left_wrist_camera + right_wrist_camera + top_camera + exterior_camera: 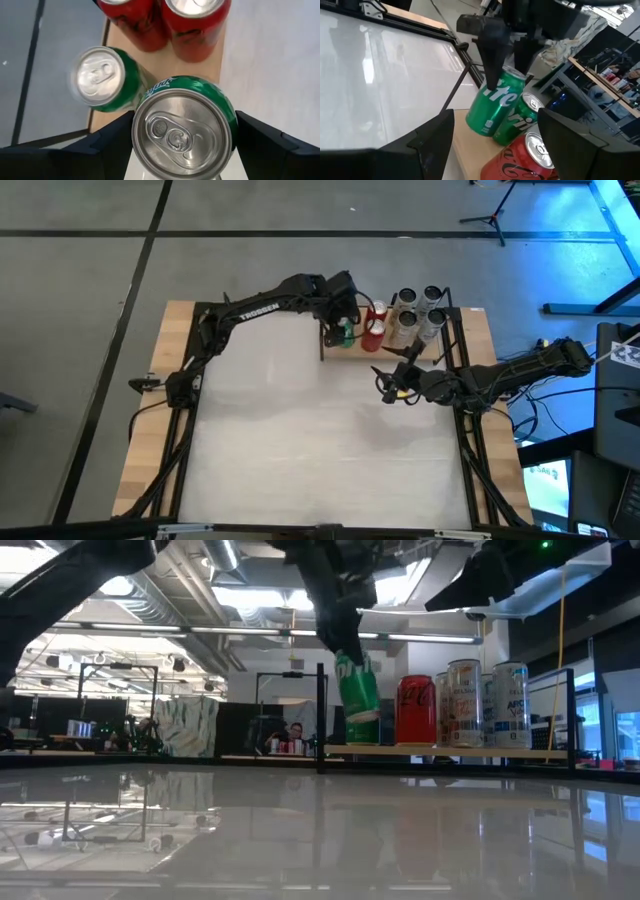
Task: Place canned beverage on shelf
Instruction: Put the green soda can on the shelf aligned with the other green soda can, then return to Home position
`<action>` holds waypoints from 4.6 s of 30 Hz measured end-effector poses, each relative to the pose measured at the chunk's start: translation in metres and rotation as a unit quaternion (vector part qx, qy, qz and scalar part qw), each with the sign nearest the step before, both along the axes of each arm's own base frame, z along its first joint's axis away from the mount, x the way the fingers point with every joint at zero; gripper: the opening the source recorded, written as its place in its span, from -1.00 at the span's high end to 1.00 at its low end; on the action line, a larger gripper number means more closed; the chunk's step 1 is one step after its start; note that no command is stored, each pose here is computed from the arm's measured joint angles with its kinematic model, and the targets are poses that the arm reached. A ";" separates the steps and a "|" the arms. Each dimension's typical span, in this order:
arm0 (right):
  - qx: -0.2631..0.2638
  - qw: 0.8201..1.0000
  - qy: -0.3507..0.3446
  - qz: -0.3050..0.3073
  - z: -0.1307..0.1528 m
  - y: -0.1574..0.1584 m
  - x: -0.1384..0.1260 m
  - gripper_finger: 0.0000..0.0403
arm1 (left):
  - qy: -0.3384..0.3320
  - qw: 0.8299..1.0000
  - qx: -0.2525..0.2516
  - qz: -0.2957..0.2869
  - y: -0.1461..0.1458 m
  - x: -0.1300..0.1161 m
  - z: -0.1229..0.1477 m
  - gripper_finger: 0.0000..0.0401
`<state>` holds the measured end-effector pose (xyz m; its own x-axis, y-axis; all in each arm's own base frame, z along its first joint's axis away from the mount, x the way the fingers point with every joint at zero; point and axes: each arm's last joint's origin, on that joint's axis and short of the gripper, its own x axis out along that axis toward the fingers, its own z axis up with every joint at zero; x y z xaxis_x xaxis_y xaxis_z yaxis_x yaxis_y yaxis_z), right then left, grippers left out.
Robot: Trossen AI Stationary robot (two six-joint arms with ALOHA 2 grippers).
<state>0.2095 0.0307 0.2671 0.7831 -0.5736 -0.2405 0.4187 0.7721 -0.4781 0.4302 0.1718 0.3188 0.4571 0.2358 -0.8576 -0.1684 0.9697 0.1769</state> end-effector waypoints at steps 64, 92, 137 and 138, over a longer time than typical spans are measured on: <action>0.058 0.994 0.016 0.092 -0.005 0.005 0.001 -0.41 | -0.023 0.997 0.069 -0.008 -0.042 -0.020 0.054 -0.88; 0.148 0.970 -0.010 0.192 -0.004 0.013 0.006 -0.41 | -0.327 0.943 -0.064 0.007 -0.164 -0.233 -0.054 -0.84; 0.224 0.909 -0.143 0.322 -0.086 -0.007 -0.103 0.99 | -0.407 0.908 -0.041 -0.095 -0.186 -0.277 -0.115 0.91; 0.223 0.908 -0.144 0.323 -0.088 -0.007 -0.104 0.99 | -0.406 0.908 -0.044 -0.095 -0.186 -0.279 -0.121 0.93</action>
